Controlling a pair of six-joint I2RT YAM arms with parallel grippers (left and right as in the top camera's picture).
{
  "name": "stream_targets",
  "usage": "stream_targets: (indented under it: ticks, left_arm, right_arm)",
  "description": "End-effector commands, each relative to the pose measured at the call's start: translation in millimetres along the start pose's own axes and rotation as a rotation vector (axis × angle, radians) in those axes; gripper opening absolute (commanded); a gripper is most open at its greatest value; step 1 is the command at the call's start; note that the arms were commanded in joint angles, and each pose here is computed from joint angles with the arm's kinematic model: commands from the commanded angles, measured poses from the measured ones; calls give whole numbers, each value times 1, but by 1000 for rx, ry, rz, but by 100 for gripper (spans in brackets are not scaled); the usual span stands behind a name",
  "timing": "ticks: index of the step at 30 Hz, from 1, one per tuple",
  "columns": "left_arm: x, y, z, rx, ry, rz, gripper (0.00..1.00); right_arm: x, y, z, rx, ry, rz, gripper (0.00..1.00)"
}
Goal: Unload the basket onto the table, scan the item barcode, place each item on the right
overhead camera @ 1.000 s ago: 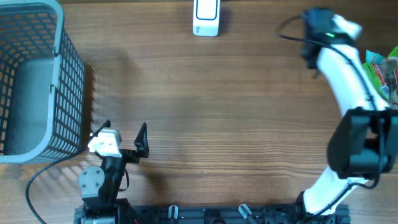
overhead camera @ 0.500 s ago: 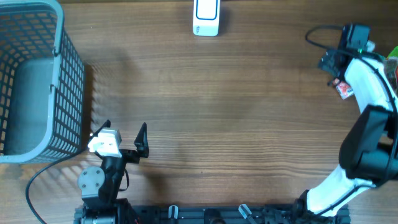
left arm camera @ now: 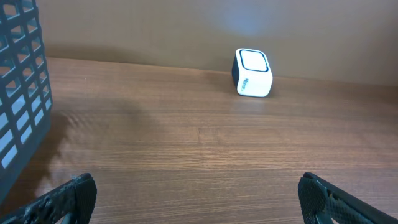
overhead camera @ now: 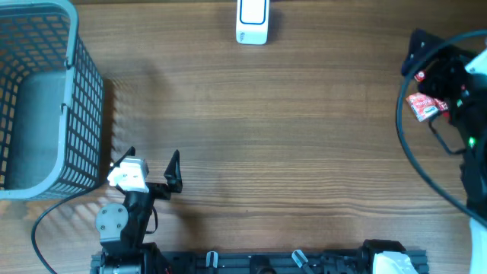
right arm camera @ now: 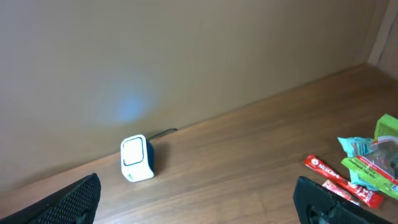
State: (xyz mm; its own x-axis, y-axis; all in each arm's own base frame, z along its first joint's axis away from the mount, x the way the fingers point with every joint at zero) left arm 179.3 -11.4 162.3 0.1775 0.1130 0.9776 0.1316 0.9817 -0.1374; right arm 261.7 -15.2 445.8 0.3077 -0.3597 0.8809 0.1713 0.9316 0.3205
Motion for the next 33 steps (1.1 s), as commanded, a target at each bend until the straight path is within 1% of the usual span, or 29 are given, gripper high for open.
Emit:
stream_targets:
  ticks: [1, 4, 7, 9, 11, 13, 16, 20, 23, 29, 33]
  left_arm:
    - [-1, 0, 0, -3, -1, 10, 100]
    - [-1, 0, 0, -3, -1, 10, 100]
    - [-1, 0, 0, -3, -1, 10, 100]
    - [-1, 0, 0, -3, -1, 10, 100]
    - [-1, 0, 0, -3, -1, 10, 100]
    - [-1, 0, 0, -3, -1, 10, 100]
    - [-1, 0, 0, -3, -1, 10, 100]
    - [-1, 0, 0, -3, -1, 10, 100]
    - [-1, 0, 0, -3, -1, 10, 100]
    - [-1, 0, 0, -3, -1, 10, 100]
    - [-1, 0, 0, -3, -1, 10, 100]
  right_arm:
    - [0, 3, 10, 24, -6, 17, 100]
    - [-9, -1, 7, 3, 48, 9, 100]
    - [-12, 0, 7, 10, 47, 13, 100]
    - [-7, 1, 17, 30, -20, 18, 100]
    - [-1, 3, 37, 78, -151, 21, 100]
    - [-4, 2, 58, 118, -261, 21, 100]
    - [-26, -6, 83, 169, -402, 26, 100]
    - [-60, -18, 99, 218, -559, 49, 100]
    - [-90, -27, 96, 243, -592, 49, 100]
    - [-130, -41, 77, 284, -681, 48, 100]
    - [-159, -46, 56, 318, -690, 51, 100]
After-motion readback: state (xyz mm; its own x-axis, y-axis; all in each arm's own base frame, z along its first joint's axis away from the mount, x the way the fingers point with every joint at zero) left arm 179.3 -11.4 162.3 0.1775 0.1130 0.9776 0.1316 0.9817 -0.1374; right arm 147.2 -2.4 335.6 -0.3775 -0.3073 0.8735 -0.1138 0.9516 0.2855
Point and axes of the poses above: each gripper's point midway between its finger pads, its own z axis back along the fingers, its own y axis along the line the jaws close on, x = y × z, the point moved 6 cm from there along z, back along the fingers, and after that the axes turned 1 degree about -z, right-handed, at the moved point
